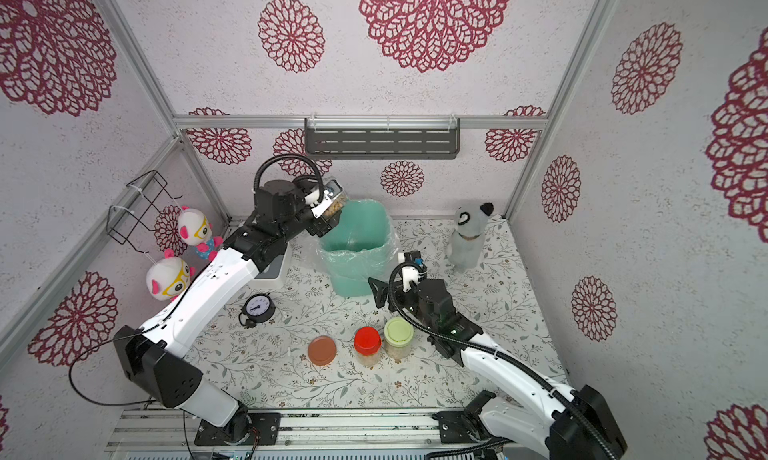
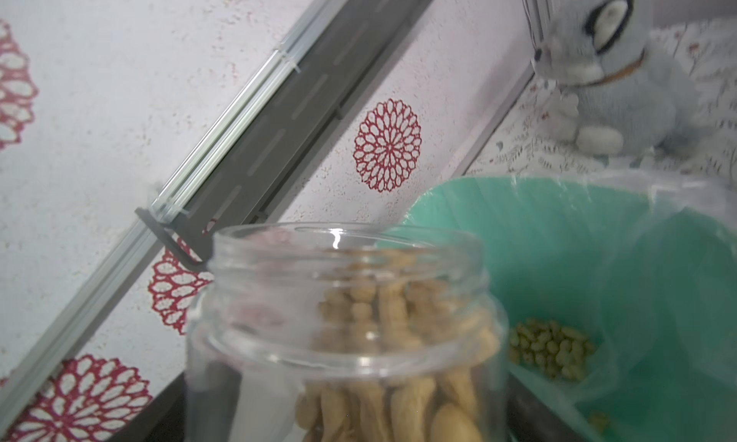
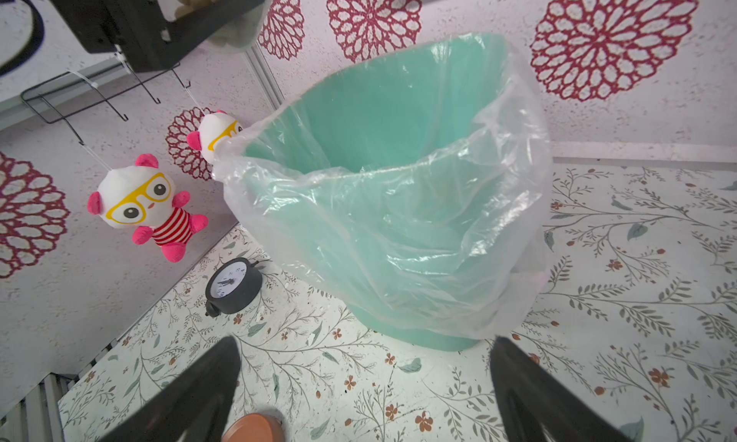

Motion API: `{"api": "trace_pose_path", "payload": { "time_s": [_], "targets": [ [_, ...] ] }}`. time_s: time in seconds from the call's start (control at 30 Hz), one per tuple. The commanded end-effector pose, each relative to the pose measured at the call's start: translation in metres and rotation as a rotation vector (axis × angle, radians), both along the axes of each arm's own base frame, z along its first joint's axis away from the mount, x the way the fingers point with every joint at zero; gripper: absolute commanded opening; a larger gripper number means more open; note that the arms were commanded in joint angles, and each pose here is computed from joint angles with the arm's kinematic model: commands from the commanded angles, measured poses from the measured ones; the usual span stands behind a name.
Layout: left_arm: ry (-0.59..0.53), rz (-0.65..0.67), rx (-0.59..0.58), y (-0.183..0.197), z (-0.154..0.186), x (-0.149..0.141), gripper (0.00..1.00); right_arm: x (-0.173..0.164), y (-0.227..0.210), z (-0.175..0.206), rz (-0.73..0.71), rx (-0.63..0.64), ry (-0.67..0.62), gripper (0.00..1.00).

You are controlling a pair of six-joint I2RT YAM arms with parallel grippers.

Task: Empty moldy peanuts from jars
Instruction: Pour the moldy peanuts from the jar into the trash bin.

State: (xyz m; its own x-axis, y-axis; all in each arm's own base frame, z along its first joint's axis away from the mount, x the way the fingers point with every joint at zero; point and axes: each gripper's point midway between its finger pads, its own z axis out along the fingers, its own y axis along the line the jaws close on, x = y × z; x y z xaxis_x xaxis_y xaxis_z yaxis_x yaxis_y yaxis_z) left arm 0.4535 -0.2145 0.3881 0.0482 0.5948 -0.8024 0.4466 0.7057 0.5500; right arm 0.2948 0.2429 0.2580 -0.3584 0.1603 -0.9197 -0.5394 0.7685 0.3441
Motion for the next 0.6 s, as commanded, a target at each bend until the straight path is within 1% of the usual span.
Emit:
{"api": "trace_pose_path", "payload": {
  "time_s": [0.0, 0.07, 0.13, 0.17, 0.23, 0.4, 0.47, 0.5, 0.57],
  "targets": [
    [-0.107, -0.025, -0.439, 0.010, 0.069, -0.012, 0.00, 0.004, 0.006, 0.036, 0.018, 0.074, -0.069, 0.99],
    [-0.089, -0.023, -0.581, 0.022, 0.069, -0.014, 0.00, 0.004, 0.009, 0.035, 0.029, 0.077, -0.061, 0.99],
    [-0.085, -0.021, -0.692, 0.033, 0.069, -0.017, 0.00, 0.003, 0.011, 0.035, 0.037, 0.075, -0.055, 0.99],
    [-0.086, -0.019, -0.741, 0.040, 0.070, -0.018, 0.00, 0.003, 0.011, 0.035, 0.041, 0.073, -0.052, 0.99],
    [-0.074, -0.016, -0.781, 0.045, 0.066, -0.019, 0.00, 0.003, 0.011, 0.035, 0.042, 0.073, -0.049, 0.99],
    [-0.052, -0.012, -0.805, 0.048, 0.060, -0.021, 0.00, 0.002, 0.011, 0.033, 0.041, 0.077, -0.037, 0.99],
    [-0.050, -0.019, -0.795, 0.047, 0.061, -0.023, 0.00, 0.002, 0.011, 0.031, 0.041, 0.076, -0.033, 0.99],
    [-0.039, -0.018, -0.767, 0.046, 0.059, -0.022, 0.00, 0.002, 0.011, 0.030, 0.041, 0.076, -0.029, 0.99],
    [-0.017, -0.006, -0.652, 0.045, 0.053, -0.021, 0.00, 0.002, 0.011, 0.030, 0.041, 0.073, -0.023, 0.99]
  ]
}}
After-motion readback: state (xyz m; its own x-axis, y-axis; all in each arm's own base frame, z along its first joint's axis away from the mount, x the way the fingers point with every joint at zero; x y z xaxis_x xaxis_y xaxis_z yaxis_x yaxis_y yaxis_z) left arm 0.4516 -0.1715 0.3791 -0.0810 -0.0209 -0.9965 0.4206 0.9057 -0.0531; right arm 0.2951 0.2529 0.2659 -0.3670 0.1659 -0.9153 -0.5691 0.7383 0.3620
